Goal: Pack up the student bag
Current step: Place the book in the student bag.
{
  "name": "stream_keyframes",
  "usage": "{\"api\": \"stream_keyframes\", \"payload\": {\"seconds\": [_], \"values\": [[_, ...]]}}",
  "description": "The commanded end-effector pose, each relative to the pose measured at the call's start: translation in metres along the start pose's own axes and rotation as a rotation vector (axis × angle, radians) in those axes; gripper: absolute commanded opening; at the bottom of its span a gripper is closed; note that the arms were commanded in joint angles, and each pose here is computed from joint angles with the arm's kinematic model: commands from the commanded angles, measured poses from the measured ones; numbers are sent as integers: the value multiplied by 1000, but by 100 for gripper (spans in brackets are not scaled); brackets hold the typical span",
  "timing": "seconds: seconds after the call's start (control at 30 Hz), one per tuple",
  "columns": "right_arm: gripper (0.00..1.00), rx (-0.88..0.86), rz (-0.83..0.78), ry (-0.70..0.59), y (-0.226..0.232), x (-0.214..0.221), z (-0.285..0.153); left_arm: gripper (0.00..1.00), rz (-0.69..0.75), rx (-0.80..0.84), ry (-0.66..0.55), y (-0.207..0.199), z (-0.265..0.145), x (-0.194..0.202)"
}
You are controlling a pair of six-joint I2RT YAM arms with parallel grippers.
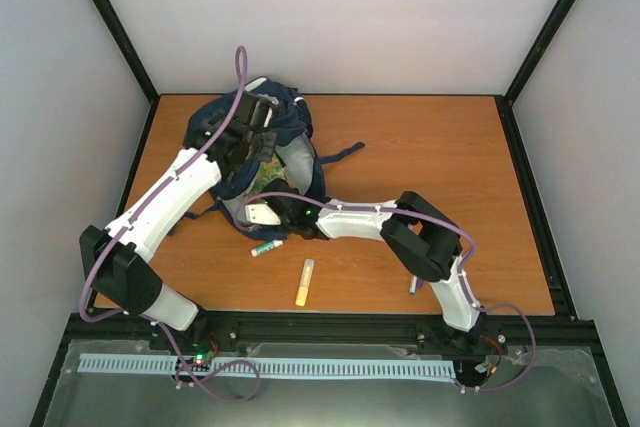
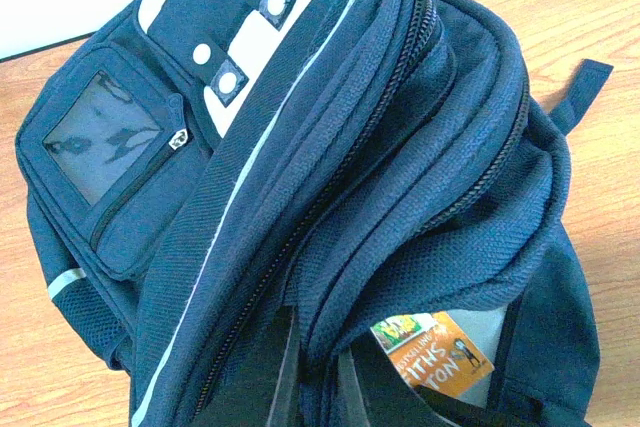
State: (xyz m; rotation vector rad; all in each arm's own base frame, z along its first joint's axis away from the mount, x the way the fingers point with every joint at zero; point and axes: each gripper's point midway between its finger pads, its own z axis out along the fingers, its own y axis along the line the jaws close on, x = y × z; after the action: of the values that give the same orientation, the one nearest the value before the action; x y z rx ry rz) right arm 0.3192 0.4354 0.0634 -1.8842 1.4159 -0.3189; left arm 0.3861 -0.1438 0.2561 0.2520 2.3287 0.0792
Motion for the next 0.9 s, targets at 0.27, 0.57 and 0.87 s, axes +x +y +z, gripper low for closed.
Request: {"api": "stream_keyframes", "payload": {"seconds": [0.27,0.57,0.87], "values": [[29,255,34,-25,-66,-14,26,2,-89,5,-138,13,-29,-33],[29,291,51,3,-80,-3,47,2,-89,7,-139,13,-29,-33],[31,279,106,6,-76,7,32,2,-89,5,-138,13,-29,-33]]}}
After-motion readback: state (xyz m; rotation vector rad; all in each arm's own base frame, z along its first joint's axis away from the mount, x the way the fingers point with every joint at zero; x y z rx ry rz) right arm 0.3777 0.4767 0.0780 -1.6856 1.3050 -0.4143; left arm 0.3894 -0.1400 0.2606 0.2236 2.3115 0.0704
